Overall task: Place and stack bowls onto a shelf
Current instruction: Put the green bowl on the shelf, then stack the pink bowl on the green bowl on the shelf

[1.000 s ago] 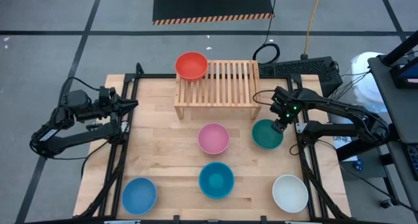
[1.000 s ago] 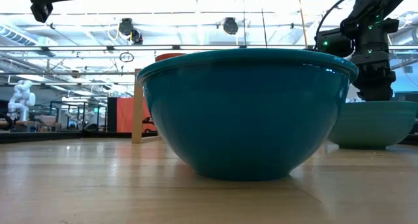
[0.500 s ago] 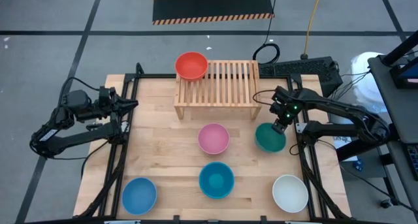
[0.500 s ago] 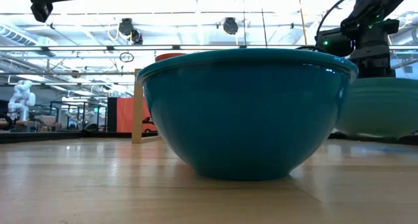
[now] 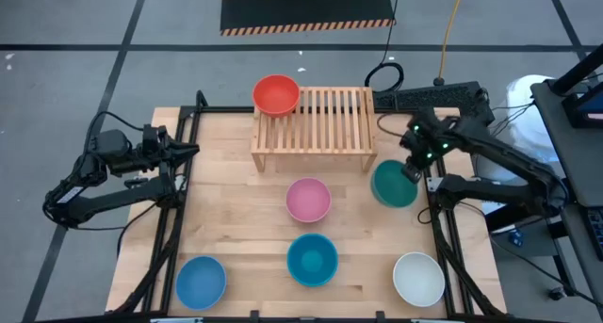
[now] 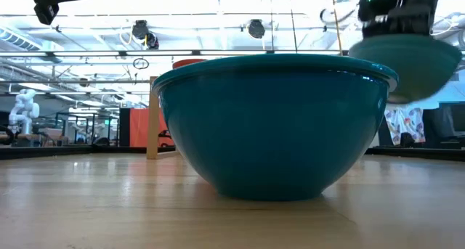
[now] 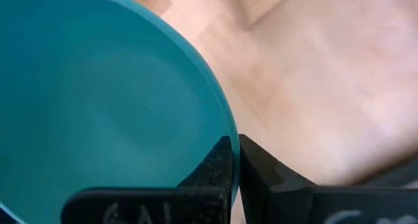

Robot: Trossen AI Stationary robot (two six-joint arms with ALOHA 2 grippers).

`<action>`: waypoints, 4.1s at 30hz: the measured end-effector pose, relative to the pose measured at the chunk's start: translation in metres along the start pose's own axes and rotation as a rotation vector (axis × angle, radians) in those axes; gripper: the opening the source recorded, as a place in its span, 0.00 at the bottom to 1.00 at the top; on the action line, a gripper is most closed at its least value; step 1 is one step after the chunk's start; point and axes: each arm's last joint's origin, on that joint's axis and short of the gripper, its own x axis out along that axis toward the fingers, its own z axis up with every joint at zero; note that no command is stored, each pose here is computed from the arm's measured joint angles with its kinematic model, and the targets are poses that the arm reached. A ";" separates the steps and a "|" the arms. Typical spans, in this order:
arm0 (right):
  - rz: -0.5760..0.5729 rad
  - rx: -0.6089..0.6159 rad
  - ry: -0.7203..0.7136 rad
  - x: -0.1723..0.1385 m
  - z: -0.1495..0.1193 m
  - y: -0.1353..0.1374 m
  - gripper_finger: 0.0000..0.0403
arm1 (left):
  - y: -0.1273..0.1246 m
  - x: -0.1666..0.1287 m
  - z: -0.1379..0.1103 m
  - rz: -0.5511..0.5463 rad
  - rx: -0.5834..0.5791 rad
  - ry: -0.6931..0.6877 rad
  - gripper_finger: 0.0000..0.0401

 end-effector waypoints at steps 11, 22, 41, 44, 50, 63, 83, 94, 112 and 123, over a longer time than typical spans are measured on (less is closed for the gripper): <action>-0.071 -0.045 -0.209 -0.089 0.031 0.024 0.00 | 0.000 0.000 0.001 -0.002 0.000 -0.007 0.16; -0.078 -0.120 -0.259 -0.110 0.115 0.036 0.00 | 0.000 0.000 0.001 -0.002 0.000 -0.007 0.16; -0.159 -0.145 -0.210 -0.101 0.218 -0.011 0.00 | 0.000 0.000 0.000 -0.002 0.005 -0.005 0.16; -0.164 -0.130 -0.179 -0.091 0.226 -0.023 0.00 | 0.000 0.000 0.000 -0.002 0.005 -0.004 0.16; -0.163 -0.124 -0.125 -0.071 0.239 -0.041 0.00 | 0.000 0.000 0.000 -0.002 0.001 -0.003 0.16; -0.192 -0.146 -0.172 -0.047 0.264 -0.072 0.00 | 0.000 0.000 0.000 -0.002 -0.027 -0.004 0.16; -0.204 -0.238 -0.163 -0.040 0.269 -0.077 0.09 | 0.000 0.000 0.001 -0.002 -0.028 -0.005 0.16; -0.200 -0.313 -0.150 -0.039 0.269 -0.070 0.20 | 0.000 0.000 0.000 -0.002 -0.026 -0.005 0.16; -0.431 -0.452 -0.346 -0.113 0.236 -0.031 0.26 | 0.000 0.000 0.000 -0.002 -0.050 -0.005 0.16; -0.349 -0.551 -0.619 -0.189 0.154 0.046 0.26 | -0.002 0.000 0.000 -0.062 -0.108 0.019 0.16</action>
